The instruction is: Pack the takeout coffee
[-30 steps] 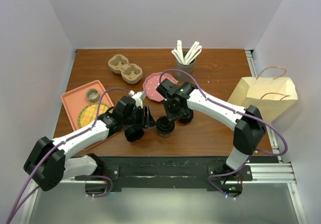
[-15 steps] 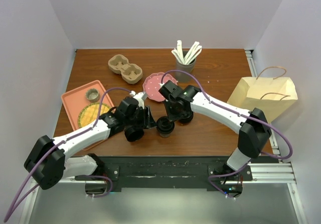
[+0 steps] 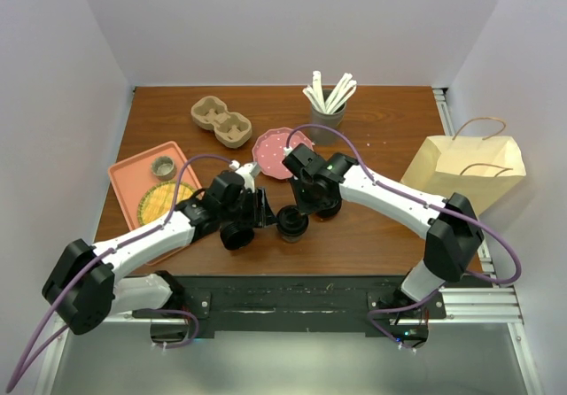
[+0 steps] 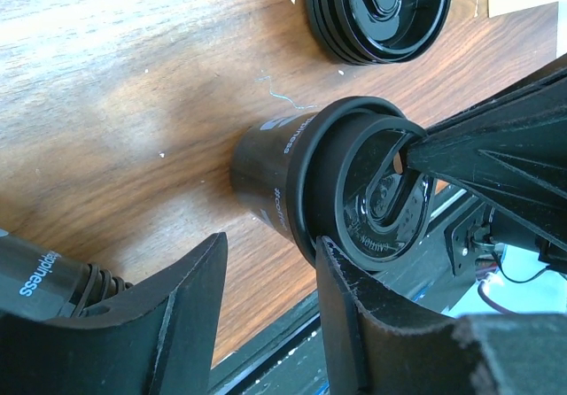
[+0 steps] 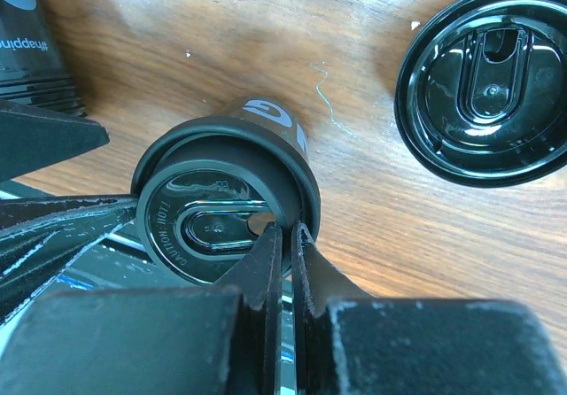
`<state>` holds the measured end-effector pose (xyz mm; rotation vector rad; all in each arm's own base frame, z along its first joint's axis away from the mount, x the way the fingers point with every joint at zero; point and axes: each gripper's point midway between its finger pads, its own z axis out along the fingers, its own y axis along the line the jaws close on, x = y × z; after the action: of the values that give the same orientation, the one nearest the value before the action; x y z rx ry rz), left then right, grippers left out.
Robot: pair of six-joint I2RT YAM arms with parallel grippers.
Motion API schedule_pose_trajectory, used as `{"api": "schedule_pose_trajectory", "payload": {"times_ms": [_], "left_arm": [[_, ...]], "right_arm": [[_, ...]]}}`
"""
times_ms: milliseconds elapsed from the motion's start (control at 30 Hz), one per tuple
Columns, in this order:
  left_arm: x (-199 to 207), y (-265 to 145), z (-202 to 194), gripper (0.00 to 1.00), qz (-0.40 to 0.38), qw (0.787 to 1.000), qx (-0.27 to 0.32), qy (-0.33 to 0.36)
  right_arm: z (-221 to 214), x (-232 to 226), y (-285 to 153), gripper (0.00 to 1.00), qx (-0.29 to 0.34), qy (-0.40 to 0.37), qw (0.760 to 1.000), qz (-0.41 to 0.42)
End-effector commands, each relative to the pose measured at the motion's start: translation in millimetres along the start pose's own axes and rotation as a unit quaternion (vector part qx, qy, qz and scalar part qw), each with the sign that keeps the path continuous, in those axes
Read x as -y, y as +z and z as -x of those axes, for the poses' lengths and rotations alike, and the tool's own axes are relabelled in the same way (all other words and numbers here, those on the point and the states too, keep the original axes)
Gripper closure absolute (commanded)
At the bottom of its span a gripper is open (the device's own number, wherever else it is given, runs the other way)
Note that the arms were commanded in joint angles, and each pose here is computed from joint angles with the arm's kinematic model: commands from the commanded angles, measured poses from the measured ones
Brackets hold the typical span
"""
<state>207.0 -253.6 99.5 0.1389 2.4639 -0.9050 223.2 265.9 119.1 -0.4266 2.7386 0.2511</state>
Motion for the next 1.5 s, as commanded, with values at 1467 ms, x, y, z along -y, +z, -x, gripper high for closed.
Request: {"api": "schedule_pose_trajectory", "payload": {"times_ms": [1467], "left_arm": [[37.4,-19.2,24.7,0.49,-0.015,1.0,0.018,-0.014]], "right_arm": [[22.6,-16.9,-20.8,0.8,0.042,-0.023,0.998,0.04]]}}
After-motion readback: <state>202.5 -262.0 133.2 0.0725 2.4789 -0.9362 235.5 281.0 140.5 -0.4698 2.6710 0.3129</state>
